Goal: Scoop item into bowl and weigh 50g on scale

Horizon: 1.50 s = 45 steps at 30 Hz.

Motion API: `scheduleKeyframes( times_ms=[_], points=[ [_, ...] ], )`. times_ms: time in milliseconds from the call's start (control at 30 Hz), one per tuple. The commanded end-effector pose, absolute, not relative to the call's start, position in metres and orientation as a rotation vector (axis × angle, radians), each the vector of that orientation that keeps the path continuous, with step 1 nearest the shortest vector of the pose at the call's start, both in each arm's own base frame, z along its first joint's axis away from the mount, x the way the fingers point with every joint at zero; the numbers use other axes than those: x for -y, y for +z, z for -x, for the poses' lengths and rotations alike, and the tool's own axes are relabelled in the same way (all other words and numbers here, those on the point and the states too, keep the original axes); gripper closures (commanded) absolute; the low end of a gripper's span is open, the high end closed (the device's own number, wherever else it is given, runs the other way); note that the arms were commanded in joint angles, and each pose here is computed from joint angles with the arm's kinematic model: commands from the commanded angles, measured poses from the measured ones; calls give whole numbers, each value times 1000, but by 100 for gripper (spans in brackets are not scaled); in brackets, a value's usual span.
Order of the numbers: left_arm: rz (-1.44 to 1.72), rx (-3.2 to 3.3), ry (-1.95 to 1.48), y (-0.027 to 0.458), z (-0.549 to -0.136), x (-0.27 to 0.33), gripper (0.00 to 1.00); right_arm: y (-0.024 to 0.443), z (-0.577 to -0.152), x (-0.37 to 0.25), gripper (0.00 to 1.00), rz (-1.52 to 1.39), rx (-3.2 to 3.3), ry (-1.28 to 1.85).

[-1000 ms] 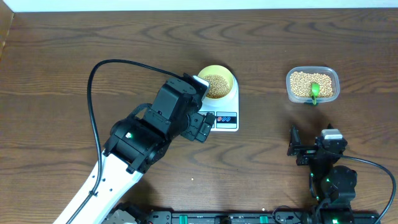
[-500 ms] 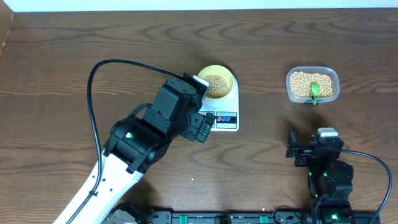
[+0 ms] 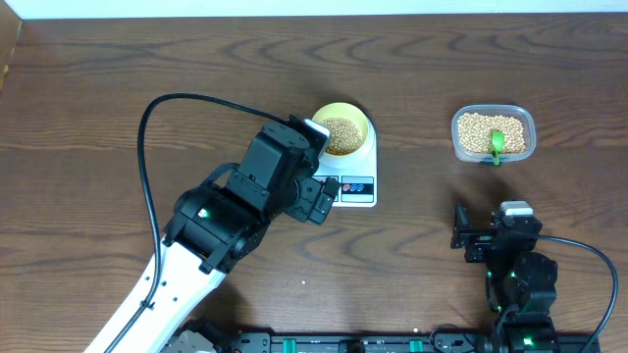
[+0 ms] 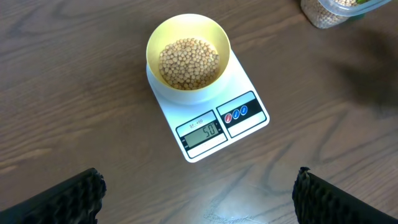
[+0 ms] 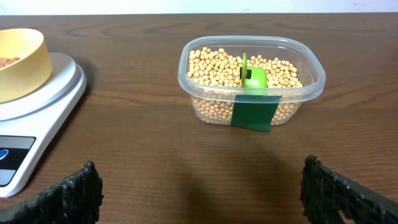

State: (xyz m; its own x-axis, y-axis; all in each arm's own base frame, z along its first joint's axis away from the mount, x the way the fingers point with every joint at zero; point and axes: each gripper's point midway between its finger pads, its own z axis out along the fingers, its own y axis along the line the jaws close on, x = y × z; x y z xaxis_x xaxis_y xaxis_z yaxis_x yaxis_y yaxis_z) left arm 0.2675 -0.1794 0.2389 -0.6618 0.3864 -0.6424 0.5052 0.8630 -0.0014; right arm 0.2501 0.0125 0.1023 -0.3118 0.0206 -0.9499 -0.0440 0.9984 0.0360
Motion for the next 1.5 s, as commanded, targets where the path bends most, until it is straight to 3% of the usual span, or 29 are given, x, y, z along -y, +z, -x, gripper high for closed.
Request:
scheduleKeyframes(
  times_ms=[0,233,567,700,1000,1467],
  points=[
    [-614,-2373,-233,242,-271,178,1,99,-249,-16,1,47,-1896,69],
    [-624,-2345,-235,249,-268,177,1,99,-249,-16,1,47,-1896,69],
    [-323,-1945,-261,365,-252,108,1,99,-249,-16,1,47,-1896,69],
    [-210,-1844,-222,384,-229,71,1,99,-249,-16,1,47,-1896,69],
    [-28,-1682,-121,344,-217,25,1,99,-249,-16,1,47,-1895,69],
    [-20,-1546,-185,257,-233,21,1,99,-249,-16,1,47,-1896,69]
  ],
)
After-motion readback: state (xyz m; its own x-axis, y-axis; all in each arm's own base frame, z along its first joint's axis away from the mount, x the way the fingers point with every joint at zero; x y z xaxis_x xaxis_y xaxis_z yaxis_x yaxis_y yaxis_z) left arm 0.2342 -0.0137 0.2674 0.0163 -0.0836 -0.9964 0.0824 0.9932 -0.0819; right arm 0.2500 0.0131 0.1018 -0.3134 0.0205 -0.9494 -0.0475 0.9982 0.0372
